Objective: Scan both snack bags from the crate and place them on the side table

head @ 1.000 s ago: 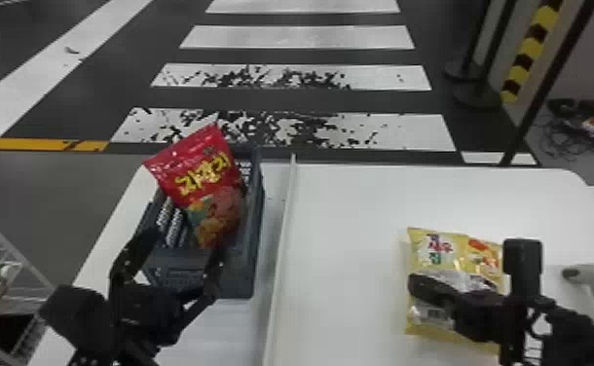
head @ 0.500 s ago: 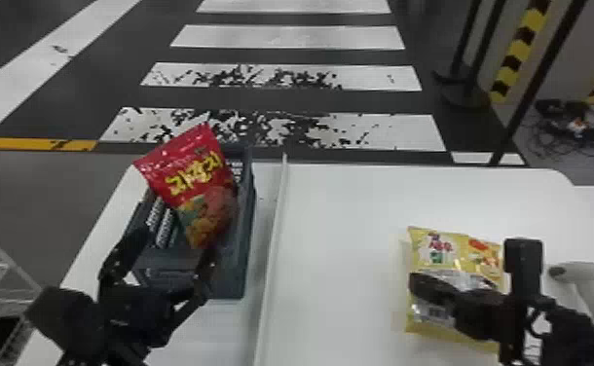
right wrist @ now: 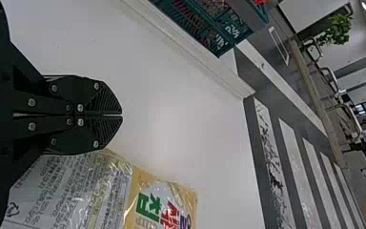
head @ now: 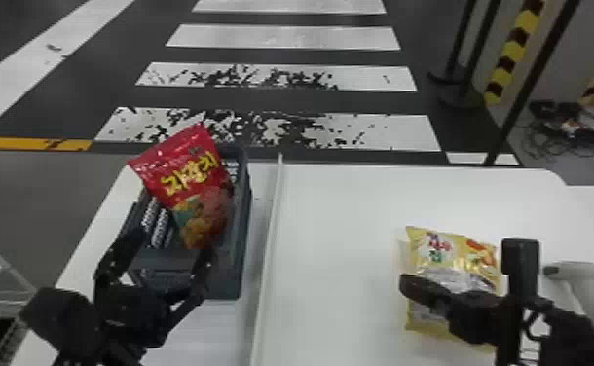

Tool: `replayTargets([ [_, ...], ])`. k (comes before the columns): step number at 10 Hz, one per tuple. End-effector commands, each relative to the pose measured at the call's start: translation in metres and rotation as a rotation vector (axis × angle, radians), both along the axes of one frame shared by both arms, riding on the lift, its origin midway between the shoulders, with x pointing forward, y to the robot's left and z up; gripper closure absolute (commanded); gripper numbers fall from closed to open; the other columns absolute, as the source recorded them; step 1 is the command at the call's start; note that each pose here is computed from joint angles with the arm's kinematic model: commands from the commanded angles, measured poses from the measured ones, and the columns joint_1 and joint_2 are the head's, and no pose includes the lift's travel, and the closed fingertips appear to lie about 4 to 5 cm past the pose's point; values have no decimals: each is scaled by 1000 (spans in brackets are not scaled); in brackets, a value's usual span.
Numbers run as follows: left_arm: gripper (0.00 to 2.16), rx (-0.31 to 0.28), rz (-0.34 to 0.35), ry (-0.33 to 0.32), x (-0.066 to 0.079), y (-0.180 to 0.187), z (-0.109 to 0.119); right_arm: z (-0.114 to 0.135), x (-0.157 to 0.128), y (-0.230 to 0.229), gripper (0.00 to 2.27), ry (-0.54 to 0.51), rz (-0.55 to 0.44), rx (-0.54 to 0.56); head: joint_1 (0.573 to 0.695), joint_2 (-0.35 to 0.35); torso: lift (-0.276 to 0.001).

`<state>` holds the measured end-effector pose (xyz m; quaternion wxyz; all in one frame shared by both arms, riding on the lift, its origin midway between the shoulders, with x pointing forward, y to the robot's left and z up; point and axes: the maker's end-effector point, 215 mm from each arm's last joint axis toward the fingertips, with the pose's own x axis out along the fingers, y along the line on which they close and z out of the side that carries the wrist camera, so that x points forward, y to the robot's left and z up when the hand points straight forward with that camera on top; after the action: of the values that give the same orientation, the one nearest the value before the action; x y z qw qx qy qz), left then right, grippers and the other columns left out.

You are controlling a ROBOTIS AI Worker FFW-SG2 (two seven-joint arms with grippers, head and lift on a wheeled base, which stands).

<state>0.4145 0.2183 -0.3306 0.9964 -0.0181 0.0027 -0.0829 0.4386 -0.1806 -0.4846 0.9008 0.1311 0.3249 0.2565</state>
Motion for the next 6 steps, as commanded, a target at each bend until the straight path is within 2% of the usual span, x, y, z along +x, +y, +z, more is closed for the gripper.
replayTargets([
  [1,36,-1,3,2,0,1,-1,5,-10,14,2256,10,27,25,695,47,-95],
  [6,36,-2,4,8,1,2,-6,-22,-38,11,2256,90,33,-1,695,79,-95],
])
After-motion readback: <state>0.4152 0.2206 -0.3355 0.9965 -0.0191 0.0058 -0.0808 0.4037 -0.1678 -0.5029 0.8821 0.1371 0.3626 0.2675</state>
